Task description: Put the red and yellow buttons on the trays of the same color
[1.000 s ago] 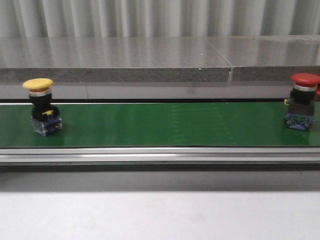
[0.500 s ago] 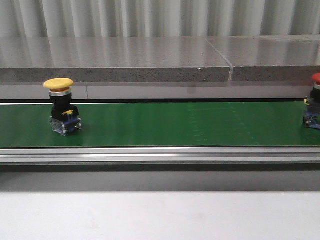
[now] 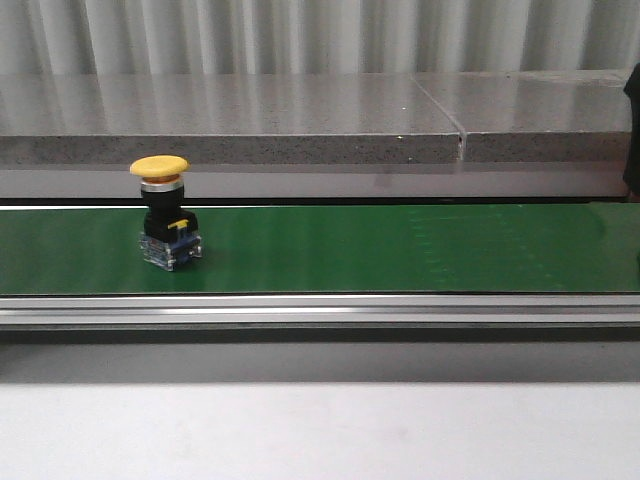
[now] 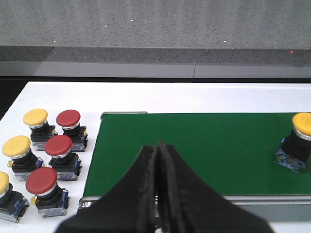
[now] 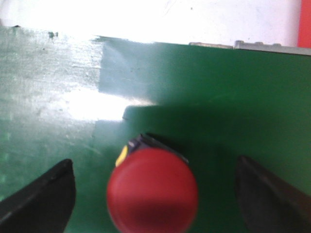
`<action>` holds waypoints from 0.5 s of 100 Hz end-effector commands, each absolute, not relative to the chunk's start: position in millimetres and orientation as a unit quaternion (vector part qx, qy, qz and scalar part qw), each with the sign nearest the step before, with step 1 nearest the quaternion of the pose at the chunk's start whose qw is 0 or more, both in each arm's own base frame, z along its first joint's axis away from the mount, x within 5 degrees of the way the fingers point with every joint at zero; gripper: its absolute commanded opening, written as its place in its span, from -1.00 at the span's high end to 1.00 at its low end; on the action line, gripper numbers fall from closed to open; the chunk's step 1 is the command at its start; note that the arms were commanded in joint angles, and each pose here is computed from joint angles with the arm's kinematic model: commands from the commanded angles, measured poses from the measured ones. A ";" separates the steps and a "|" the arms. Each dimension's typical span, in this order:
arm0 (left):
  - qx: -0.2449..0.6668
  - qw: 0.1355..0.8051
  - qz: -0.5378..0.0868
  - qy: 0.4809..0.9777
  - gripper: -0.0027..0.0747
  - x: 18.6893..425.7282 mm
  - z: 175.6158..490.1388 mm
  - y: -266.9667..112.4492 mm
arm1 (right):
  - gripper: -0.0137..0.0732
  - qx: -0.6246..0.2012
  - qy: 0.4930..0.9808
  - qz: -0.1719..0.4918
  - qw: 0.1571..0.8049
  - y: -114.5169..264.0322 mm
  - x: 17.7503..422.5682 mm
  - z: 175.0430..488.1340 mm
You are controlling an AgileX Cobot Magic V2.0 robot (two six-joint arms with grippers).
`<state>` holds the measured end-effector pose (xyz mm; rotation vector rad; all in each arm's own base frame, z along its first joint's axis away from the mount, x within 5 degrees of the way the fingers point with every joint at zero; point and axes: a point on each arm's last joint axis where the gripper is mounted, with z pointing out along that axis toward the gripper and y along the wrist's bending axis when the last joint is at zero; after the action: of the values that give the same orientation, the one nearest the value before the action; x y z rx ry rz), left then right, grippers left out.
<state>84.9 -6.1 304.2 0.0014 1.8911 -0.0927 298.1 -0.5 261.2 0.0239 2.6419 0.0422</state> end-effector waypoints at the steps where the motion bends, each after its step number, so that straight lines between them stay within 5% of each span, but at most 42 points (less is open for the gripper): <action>1: -0.005 0.616 -0.043 0.787 0.98 87.2 316.9 -5.7 | -0.64 -0.002 0.958 0.004 0.288 -2.7 308.6 275.8; 25: -0.005 0.616 -0.043 0.787 0.98 87.2 316.9 -5.7 | 0.41 -0.003 0.961 0.002 0.278 -3.2 311.5 278.0; 50: -0.005 0.616 -0.043 0.787 0.98 87.2 316.9 -5.7 | 0.49 0.006 0.949 -0.017 0.316 -16.7 322.1 311.1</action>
<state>84.8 -6.1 304.1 0.0018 1.8929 -0.0932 319.2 -6.3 277.7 0.0069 2.6243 -0.0024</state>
